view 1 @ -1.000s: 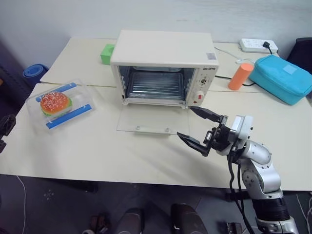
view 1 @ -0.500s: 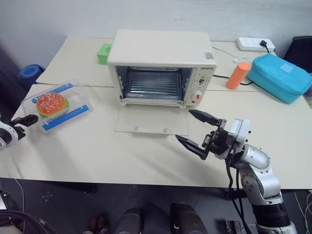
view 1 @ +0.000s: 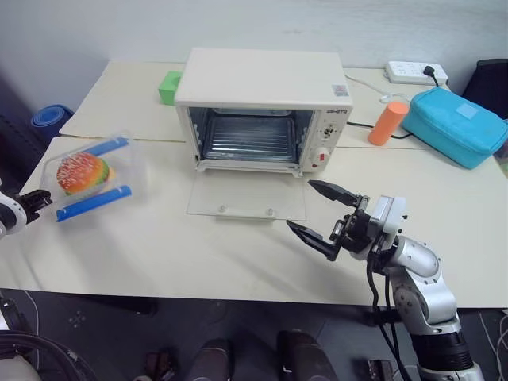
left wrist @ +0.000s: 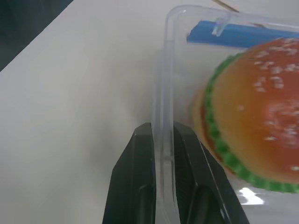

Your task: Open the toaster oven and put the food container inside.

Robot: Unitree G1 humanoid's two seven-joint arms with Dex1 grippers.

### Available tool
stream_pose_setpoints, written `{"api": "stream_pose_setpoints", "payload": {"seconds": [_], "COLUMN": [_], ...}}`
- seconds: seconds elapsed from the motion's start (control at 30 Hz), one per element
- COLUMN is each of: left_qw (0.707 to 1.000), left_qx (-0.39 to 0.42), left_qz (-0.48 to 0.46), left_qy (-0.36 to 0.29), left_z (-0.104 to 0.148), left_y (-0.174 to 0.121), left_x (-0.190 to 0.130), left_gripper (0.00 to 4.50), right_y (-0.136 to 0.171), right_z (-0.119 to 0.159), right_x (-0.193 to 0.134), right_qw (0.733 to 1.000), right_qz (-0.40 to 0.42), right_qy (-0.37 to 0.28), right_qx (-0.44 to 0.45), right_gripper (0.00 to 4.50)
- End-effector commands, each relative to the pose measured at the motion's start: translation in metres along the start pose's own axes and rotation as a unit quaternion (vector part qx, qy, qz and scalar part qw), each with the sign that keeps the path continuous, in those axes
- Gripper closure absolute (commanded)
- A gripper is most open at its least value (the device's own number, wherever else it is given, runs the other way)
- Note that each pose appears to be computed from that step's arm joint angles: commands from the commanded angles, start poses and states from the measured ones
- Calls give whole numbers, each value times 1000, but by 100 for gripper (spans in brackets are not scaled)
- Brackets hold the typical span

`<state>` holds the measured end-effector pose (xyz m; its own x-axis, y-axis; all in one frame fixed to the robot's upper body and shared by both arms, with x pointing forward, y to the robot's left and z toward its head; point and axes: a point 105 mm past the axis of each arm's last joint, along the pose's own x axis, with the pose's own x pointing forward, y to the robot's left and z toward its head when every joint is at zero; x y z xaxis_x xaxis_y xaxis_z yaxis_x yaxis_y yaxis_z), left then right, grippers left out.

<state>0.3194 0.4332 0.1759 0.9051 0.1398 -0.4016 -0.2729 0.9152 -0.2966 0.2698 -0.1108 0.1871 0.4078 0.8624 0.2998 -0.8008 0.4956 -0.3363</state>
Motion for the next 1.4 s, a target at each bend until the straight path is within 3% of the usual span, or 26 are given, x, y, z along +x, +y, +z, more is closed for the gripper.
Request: {"api": "stream_pose_setpoints", "payload": {"seconds": [0.03,0.33,0.67,1.0,1.33,1.4], "left_qw": [997,975,954,962,949,937], "left_qx": [46,130,188,165,123,125], "left_qz": [-49,-179,-231,-215,-287,-324], "left_qy": [-23,30,33,6,-37,-44], "left_z": [30,7,-35,-37,-18,-15], "left_y": [-23,-122,-227,-263,-271,-267], "left_x": [-26,-59,-29,-9,-23,-30], "left_gripper": [431,431,431,431,125,125], "right_y": [-7,-17,-14,-9,-17,-14], "right_z": [7,1,1,4,10,13], "right_x": [-8,-28,-40,-40,-40,-36], "right_qw": [1000,999,997,996,995,996], "right_qz": [-5,-21,-49,-72,-84,-72], "right_qy": [-1,35,49,49,51,52], "right_qx": [-21,-30,-39,-37,-35,-22], "right_gripper": [0,0,0,0,0,0]}}
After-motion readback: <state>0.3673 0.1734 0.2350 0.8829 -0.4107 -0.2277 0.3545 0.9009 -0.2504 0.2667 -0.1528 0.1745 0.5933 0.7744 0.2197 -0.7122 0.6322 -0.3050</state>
